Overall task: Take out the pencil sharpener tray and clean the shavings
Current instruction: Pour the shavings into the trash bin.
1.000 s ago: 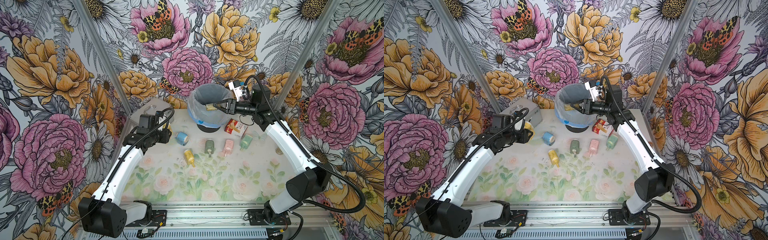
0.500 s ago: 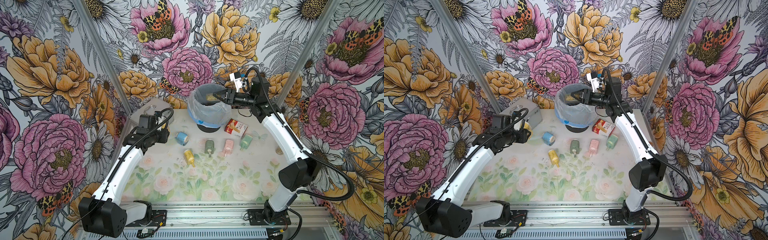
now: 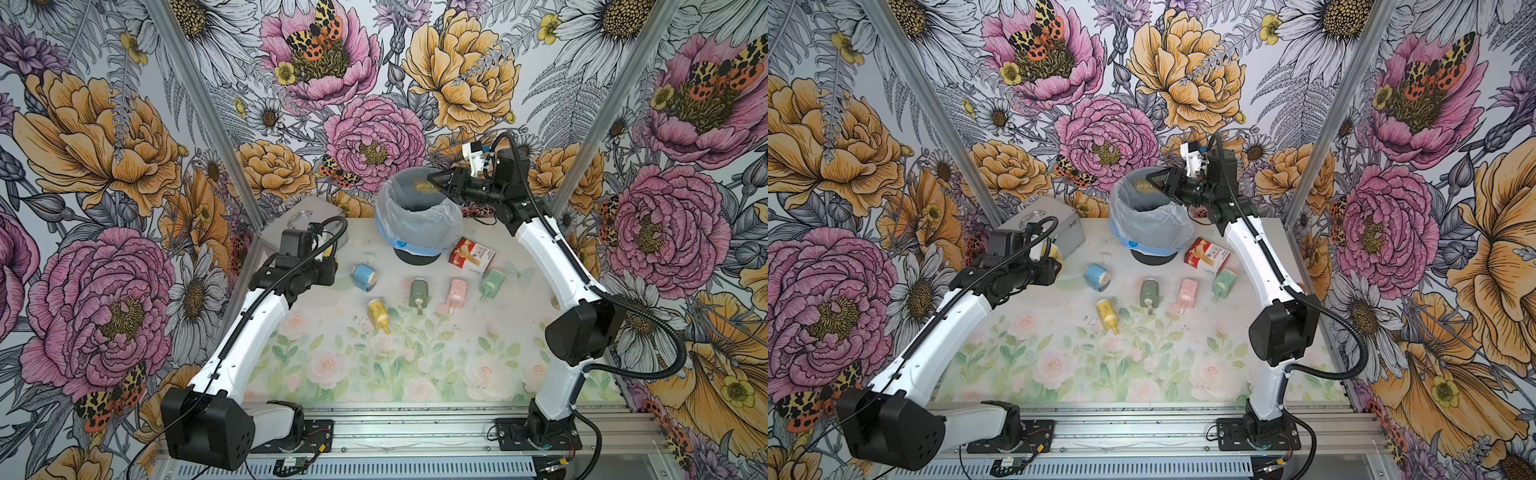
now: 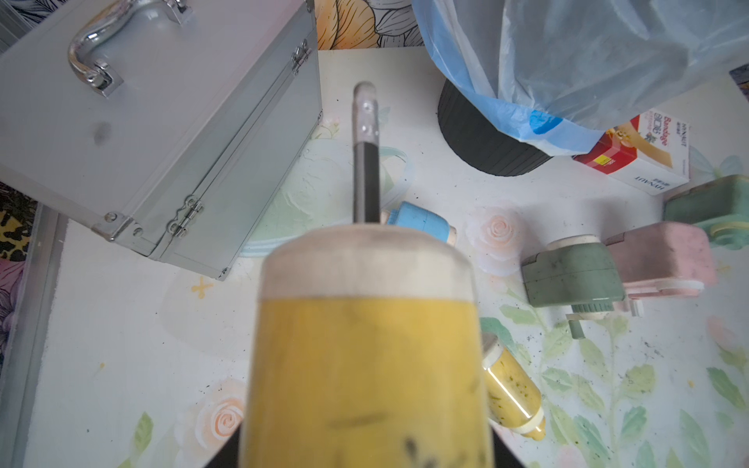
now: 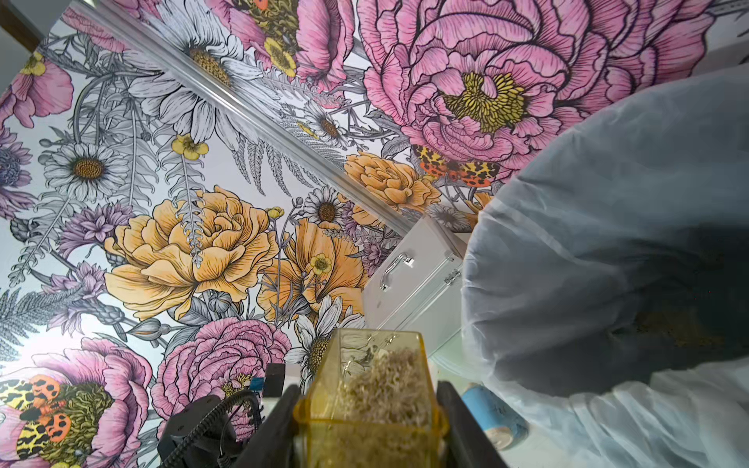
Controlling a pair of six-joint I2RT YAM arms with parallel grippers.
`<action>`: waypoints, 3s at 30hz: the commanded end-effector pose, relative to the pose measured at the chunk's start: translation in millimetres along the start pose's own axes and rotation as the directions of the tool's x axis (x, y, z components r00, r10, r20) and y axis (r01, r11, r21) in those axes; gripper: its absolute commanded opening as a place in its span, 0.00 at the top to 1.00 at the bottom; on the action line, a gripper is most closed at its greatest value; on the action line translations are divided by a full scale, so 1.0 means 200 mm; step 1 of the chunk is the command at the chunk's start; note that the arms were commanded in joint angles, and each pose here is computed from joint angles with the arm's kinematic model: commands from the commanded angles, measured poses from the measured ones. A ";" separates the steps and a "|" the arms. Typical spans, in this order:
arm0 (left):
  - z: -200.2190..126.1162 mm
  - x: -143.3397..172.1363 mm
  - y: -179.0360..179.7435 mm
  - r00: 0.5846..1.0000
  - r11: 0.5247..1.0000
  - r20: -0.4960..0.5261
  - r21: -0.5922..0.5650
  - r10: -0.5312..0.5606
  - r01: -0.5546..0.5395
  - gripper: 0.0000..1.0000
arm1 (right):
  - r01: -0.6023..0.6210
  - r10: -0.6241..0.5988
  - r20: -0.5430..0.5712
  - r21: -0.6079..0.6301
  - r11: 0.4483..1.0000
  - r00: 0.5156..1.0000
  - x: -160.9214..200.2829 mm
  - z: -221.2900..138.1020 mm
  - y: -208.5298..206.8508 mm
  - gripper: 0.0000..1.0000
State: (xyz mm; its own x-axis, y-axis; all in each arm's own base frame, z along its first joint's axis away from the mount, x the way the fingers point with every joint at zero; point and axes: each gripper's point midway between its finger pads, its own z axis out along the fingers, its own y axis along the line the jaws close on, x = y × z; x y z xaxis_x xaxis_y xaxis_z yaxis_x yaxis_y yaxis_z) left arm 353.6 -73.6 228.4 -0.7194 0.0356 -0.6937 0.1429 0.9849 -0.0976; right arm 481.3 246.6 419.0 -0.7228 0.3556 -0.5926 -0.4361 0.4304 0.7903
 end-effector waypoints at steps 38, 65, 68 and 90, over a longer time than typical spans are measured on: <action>0.17 0.35 0.07 0.945 0.943 0.125 -0.109 -0.301 0.314 1.00 | -0.570 0.569 0.106 -0.025 0.821 0.815 -0.10 0.28 -0.15 0.74; 0.28 0.48 0.12 0.942 0.913 0.182 -0.249 -0.283 0.322 1.00 | -0.818 0.947 0.079 -0.485 0.309 0.311 -0.23 0.30 -0.07 0.83; 0.30 0.49 0.12 0.942 0.911 0.180 -0.256 -0.282 0.322 1.00 | -0.816 0.952 0.102 -0.494 0.300 0.288 -0.23 0.28 -0.09 0.83; 0.36 0.52 0.21 0.944 0.901 0.245 -0.321 -0.221 0.294 1.00 | -0.812 0.907 0.091 -0.416 0.410 0.411 -0.05 0.29 -0.09 0.84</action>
State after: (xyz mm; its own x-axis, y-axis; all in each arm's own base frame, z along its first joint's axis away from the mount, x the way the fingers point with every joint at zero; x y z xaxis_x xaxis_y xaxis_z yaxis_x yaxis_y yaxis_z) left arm 323.3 -51.6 88.3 -0.6203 -0.2137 -0.7547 -0.2728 0.9609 -0.0479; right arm 545.8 283.2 374.0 -0.6152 0.6815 0.3964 0.1624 -0.3825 0.9096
